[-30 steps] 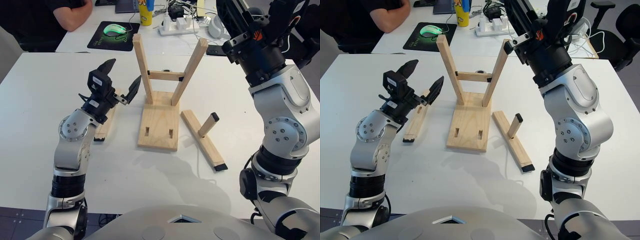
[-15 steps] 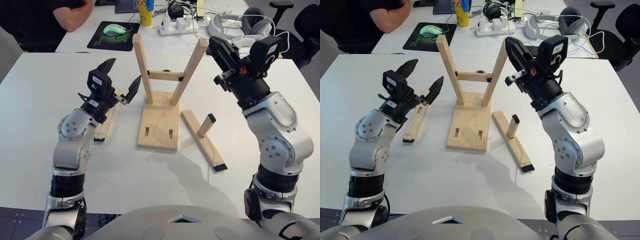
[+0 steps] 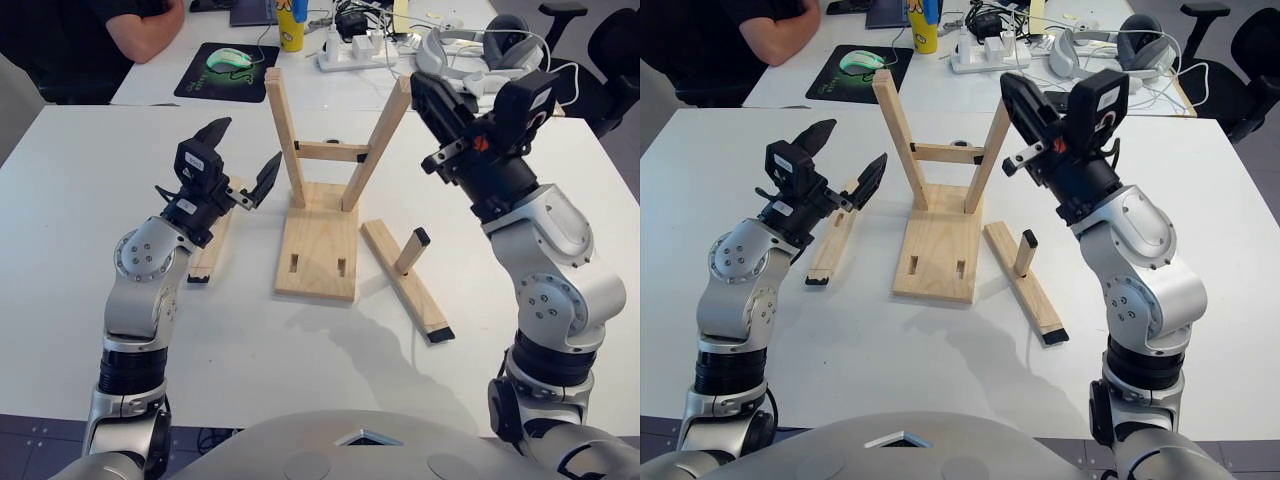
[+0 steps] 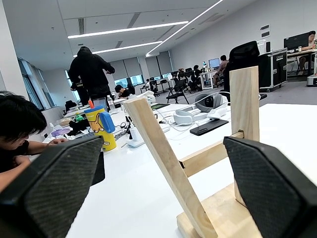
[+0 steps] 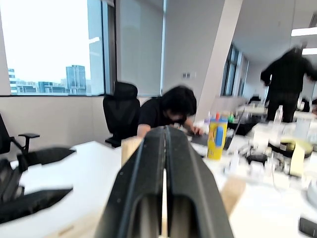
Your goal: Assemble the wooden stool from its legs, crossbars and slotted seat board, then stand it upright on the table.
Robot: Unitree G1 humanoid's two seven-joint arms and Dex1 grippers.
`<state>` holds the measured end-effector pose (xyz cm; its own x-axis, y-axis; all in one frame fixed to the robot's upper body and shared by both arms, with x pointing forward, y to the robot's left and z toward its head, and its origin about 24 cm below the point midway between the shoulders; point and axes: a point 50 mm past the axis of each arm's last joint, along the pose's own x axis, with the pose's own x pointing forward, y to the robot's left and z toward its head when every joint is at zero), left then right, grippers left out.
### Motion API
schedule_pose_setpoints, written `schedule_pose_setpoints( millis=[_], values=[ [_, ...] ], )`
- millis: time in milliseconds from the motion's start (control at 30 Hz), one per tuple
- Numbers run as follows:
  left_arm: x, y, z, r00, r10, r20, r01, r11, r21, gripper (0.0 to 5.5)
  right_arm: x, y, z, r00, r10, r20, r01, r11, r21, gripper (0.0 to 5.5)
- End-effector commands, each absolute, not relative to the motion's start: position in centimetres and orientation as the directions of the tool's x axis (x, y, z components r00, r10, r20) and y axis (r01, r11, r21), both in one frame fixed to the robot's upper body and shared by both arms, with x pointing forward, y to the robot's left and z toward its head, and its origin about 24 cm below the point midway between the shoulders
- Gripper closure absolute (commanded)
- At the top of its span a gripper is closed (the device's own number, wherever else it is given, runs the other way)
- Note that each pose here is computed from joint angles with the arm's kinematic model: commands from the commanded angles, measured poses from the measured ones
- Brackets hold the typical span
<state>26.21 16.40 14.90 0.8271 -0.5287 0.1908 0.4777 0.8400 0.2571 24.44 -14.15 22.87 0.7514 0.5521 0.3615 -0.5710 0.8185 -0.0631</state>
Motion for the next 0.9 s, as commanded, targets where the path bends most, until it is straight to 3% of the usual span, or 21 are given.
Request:
schedule_pose_setpoints(
  millis=[33, 133, 233, 267, 300, 333, 400, 433, 533, 600, 900],
  values=[
    [26.3, 16.4, 15.2, 0.821, -0.538, 0.19, 0.482, 0.833, 0.272, 1.01, 23.9, -14.0, 24.5, 0.712, 0.557, 0.428, -0.575, 0.812, -0.099, 5.46],
    [26.3, 16.3, 15.3, 0.818, -0.542, 0.191, 0.486, 0.83, 0.273, 1.01, 23.6, -14.0, 23.8, 0.717, 0.561, 0.414, -0.577, 0.81, -0.099, 5.46],
    [26.4, 16.2, 15.3, 0.814, -0.548, 0.19, 0.493, 0.826, 0.273, 1.01, 23.6, -14.4, 20.4, 0.774, 0.563, 0.291, -0.579, 0.815, -0.037, 5.46],
    [26.4, 16.2, 15.4, 0.814, -0.549, 0.191, 0.494, 0.826, 0.273, 1.01, 23.5, -14.6, 17.9, 0.799, 0.573, 0.181, -0.58, 0.815, -0.023, 5.46],
    [26.3, 16.1, 15.4, 0.813, -0.55, 0.192, 0.494, 0.826, 0.272, 1.01, 23.4, -15.1, 14.3, 0.823, 0.568, -0.014, -0.568, 0.823, -0.008, 5.46],
    [26.3, 16.1, 15.4, 0.812, -0.554, 0.187, 0.498, 0.823, 0.273, 1.01, 22.1, -16.0, 8.9, 0.774, 0.54, -0.33, -0.573, 0.819, -0.004, 5.46],
    [26.3, 15.8, 15.6, 0.801, -0.571, 0.18, 0.518, 0.811, 0.273, 1.01, 19.2, -18.0, 4.5, 0.667, 0.45, -0.594, -0.531, 0.846, 0.046, 5.46],
    [26.1, 16.0, 15.6, 0.802, -0.57, 0.176, 0.517, 0.812, 0.272, 1.01, 19.5, -17.9, 5.4, 0.689, 0.463, -0.557, -0.523, 0.85, 0.061, 5.46],
    [25.8, 16.3, 15.4, 0.813, -0.558, 0.167, 0.507, 0.819, 0.269, 1.01, 22.8, -16.8, 10.9, 0.828, 0.507, -0.239, -0.516, 0.856, 0.03, 5.46],
    [25.9, 16.2, 15.4, 0.814, -0.557, 0.164, 0.507, 0.819, 0.267, 1.01, 23.8, -16.4, 13.0, 0.854, 0.508, -0.111, -0.511, 0.86, 0.0, 5.46],
    [26.3, 16.0, 14.9, 0.827, -0.537, 0.169, 0.489, 0.834, 0.256, 1.01, 25.5, -16.2, 16.5, 0.864, 0.493, 0.102, -0.495, 0.869, -0.014, 5.46]
  ],
)
